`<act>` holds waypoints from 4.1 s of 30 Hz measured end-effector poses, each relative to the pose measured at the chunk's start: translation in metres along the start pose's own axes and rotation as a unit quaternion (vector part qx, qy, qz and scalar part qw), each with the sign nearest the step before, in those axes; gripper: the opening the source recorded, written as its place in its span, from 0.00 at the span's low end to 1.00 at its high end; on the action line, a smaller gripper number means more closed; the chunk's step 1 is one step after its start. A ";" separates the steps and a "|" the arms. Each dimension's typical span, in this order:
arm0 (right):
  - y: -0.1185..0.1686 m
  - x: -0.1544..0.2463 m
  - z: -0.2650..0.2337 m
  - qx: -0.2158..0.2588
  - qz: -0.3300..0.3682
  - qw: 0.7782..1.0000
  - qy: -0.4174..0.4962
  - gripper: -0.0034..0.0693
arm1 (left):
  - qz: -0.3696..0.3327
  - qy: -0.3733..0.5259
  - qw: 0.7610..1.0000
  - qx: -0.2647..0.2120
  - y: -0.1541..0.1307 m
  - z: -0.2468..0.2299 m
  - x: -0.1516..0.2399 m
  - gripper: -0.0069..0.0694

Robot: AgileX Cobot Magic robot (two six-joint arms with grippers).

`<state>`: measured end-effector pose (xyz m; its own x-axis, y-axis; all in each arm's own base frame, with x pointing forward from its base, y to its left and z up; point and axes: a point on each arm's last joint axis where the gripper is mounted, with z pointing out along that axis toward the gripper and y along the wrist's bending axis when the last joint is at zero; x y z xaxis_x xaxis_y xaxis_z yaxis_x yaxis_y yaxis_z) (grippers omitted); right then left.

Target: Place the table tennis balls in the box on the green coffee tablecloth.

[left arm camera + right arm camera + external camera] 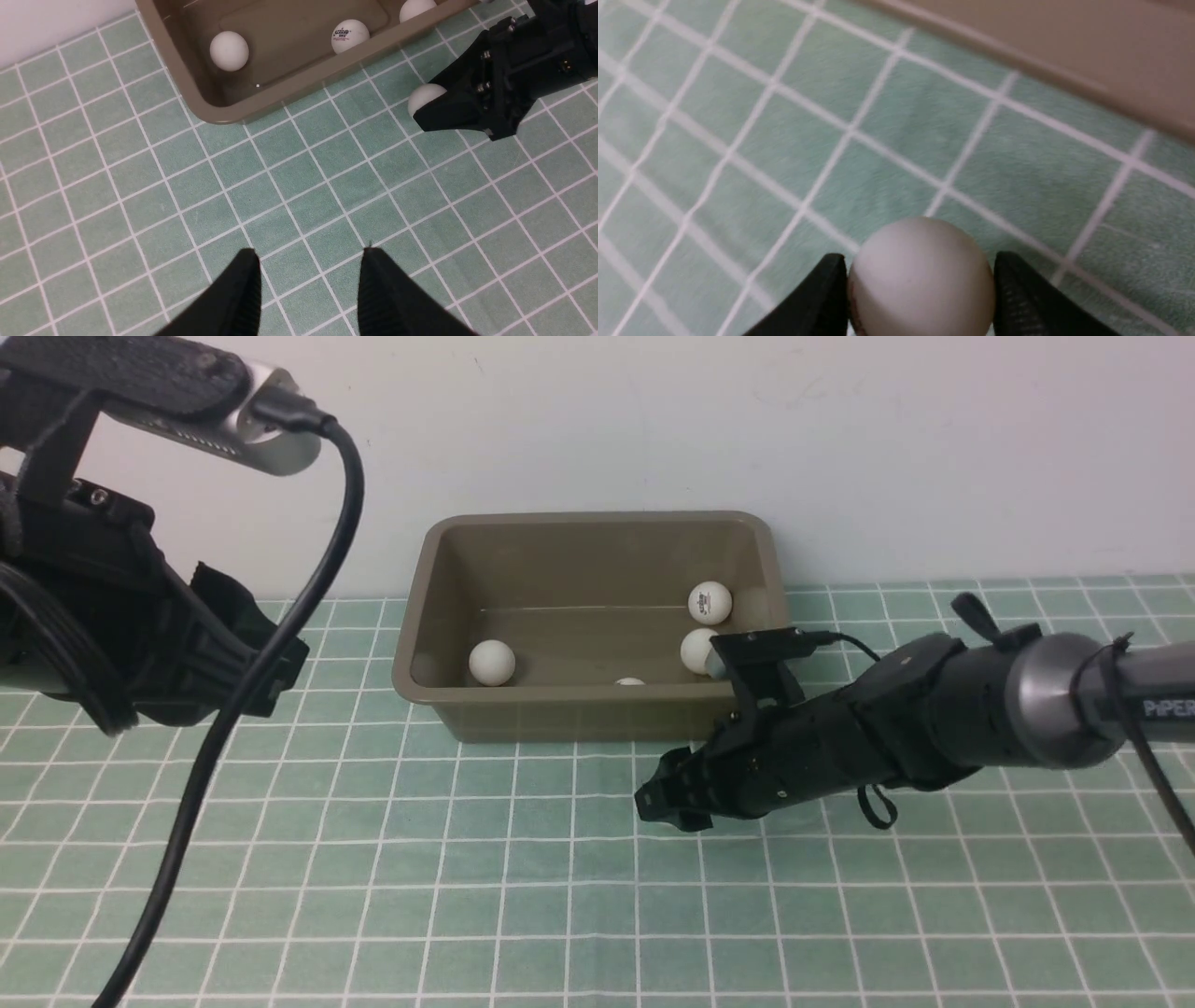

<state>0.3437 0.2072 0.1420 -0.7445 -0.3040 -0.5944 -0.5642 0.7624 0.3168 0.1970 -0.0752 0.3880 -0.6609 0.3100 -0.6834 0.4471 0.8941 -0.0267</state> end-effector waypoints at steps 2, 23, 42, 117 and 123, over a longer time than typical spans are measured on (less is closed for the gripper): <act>0.004 -0.001 -0.006 -0.008 -0.021 1.000 0.006 0.54 | 0.000 0.000 1.000 0.000 0.000 0.000 0.000 0.44; 0.033 -0.057 -0.098 0.050 -0.184 0.977 -0.094 0.54 | 0.002 0.000 1.000 0.001 0.000 0.000 0.000 0.44; 0.006 -0.108 -0.020 0.057 -0.196 0.972 -0.113 0.54 | 0.002 0.008 1.000 0.003 0.000 0.000 0.001 0.44; 0.010 0.124 -0.300 0.303 0.010 0.913 -0.275 0.65 | 0.030 -0.062 0.998 0.007 -0.002 -0.001 -0.011 0.44; 0.011 0.125 -0.299 0.297 0.012 0.916 -0.268 0.65 | 0.029 -0.061 0.998 0.007 -0.001 0.001 -0.012 0.44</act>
<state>0.1378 0.0066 0.2920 -0.3821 -0.0812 -0.9206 -0.1380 0.9900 -0.0300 0.2047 -0.0803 0.3953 -0.5559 0.3192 -0.7675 0.4918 0.8707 0.0059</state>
